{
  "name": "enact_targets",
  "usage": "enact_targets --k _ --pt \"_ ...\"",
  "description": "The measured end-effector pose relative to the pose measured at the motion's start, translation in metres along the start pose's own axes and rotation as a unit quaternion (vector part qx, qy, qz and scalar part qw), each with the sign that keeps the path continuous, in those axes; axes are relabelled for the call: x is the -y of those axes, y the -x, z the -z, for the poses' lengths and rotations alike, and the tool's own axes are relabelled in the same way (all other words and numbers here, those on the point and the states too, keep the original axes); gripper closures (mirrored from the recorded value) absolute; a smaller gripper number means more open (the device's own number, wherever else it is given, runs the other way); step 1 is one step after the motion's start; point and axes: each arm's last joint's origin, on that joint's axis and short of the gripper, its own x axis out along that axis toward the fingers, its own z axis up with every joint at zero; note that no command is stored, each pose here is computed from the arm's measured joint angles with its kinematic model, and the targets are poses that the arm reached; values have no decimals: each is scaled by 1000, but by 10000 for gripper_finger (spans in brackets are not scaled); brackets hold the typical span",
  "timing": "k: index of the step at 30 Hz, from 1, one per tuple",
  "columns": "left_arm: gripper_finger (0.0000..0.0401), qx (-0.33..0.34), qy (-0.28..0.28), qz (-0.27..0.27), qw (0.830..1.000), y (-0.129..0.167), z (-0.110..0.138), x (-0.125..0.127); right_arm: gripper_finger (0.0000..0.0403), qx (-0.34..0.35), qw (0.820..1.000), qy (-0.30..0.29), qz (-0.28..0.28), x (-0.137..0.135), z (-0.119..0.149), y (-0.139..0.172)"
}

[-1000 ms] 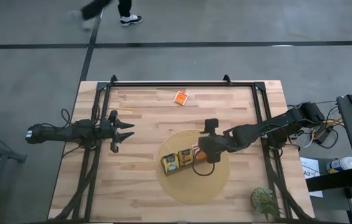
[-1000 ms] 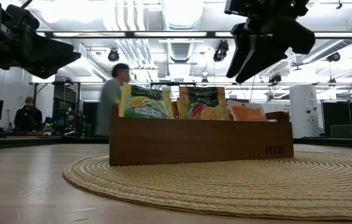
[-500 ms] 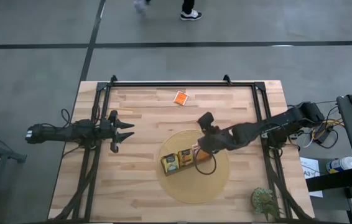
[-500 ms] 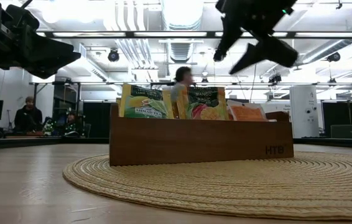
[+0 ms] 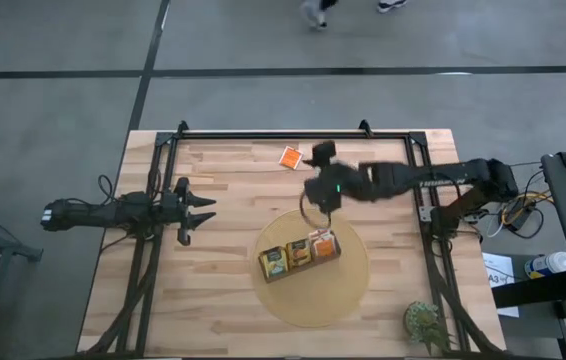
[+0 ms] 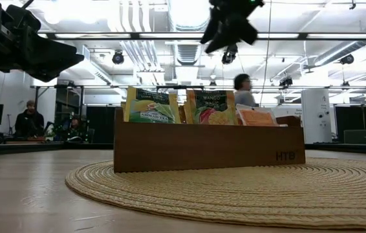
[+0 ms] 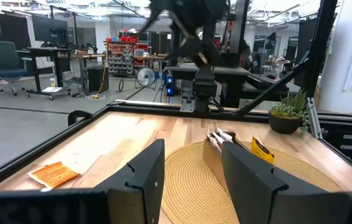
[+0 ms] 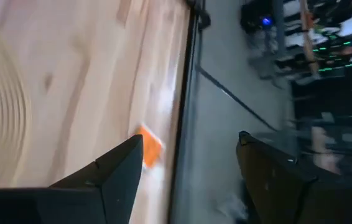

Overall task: Pick & Place Tea
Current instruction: Put the orange tea bag into the right section of the wooden organizer

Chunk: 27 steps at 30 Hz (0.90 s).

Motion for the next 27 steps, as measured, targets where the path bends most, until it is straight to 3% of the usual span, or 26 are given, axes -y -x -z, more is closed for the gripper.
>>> enact_targets --k 5,10,14,19,24,27 --pt "248 0 0 0 1000 0 0 0 153 91 987 -129 -33 51 20 -23" --pt "248 0 0 0 1000 0 0 0 153 175 941 -288 -38 99 64 -47" --pt "248 0 0 0 1000 0 0 0 148 184 879 -434 -65 121 105 -67" --pt "248 0 0 0 1000 0 0 0 144 106 777 -616 -77 125 150 -102" --pt "248 0 0 0 1000 0 0 0 149 30 722 -683 -106 106 180 -155" --pt "248 0 0 0 1000 0 0 0 153 42 678 -704 -206 102 189 -184"
